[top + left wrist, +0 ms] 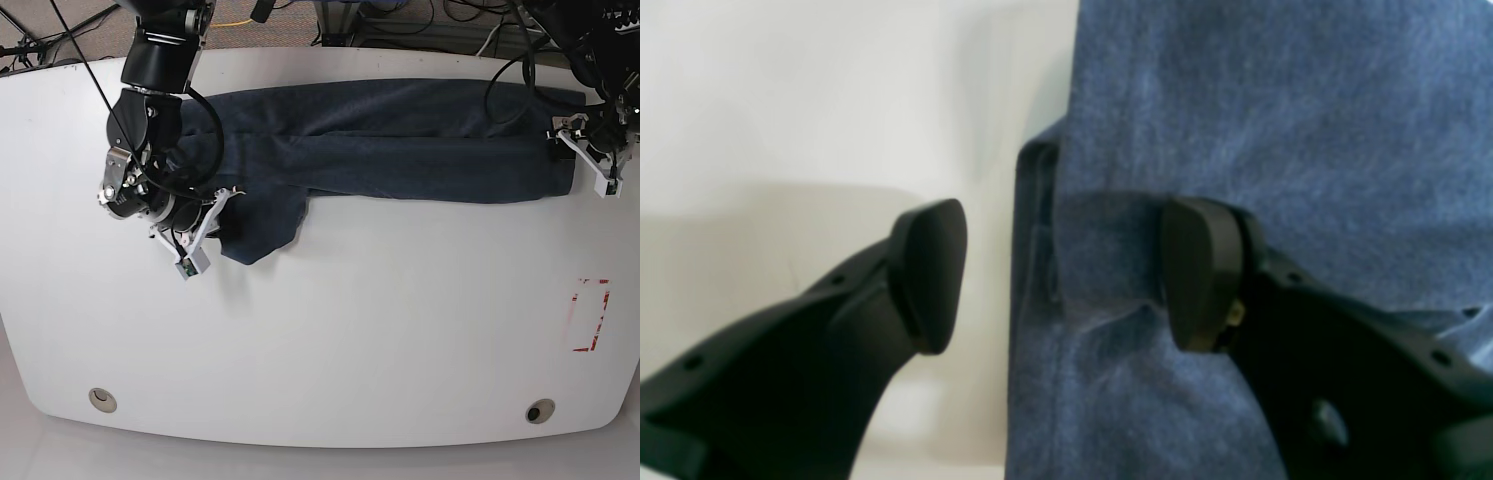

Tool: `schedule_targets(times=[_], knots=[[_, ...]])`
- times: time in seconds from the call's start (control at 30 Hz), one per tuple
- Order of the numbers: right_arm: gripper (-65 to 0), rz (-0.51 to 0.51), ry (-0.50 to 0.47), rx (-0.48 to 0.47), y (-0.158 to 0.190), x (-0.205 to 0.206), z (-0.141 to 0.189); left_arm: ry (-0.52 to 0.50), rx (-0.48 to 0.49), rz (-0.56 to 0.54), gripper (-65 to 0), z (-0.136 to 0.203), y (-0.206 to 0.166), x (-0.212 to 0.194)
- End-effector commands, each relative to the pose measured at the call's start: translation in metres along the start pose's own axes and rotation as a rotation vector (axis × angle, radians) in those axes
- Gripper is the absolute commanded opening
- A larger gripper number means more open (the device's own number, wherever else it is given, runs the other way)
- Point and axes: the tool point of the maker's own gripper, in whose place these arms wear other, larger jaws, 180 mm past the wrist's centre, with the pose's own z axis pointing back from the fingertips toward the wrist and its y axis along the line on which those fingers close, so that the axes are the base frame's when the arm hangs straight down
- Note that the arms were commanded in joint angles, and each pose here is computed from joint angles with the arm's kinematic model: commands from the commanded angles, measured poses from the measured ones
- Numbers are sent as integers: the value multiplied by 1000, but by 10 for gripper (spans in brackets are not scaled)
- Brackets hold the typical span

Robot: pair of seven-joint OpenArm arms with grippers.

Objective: Fold the T-shirt properly
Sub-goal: 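Grasp the hanging sleeve with the right gripper and fold it onto the shirt, then pull the folded end with the right gripper to straighten the strip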

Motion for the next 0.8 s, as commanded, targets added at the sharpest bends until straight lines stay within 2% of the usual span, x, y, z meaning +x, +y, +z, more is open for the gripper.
schedule_targets(times=[0.0, 0.17, 0.67, 0.77], knots=[[-650, 42, -19, -65, -9, 11, 24, -39, 15, -13, -229, 6, 6, 13], [-650, 44, -27, -93, -2, 0, 51, -39, 15, -13, -229, 6, 6, 13], [-645, -89, -58, 73, 45, -58, 87, -27, 8, -36, -229, 4, 3, 12], [-645, -121, -57, 73, 44, -67, 92, -8, -4, -53, -229, 2, -2, 7]])
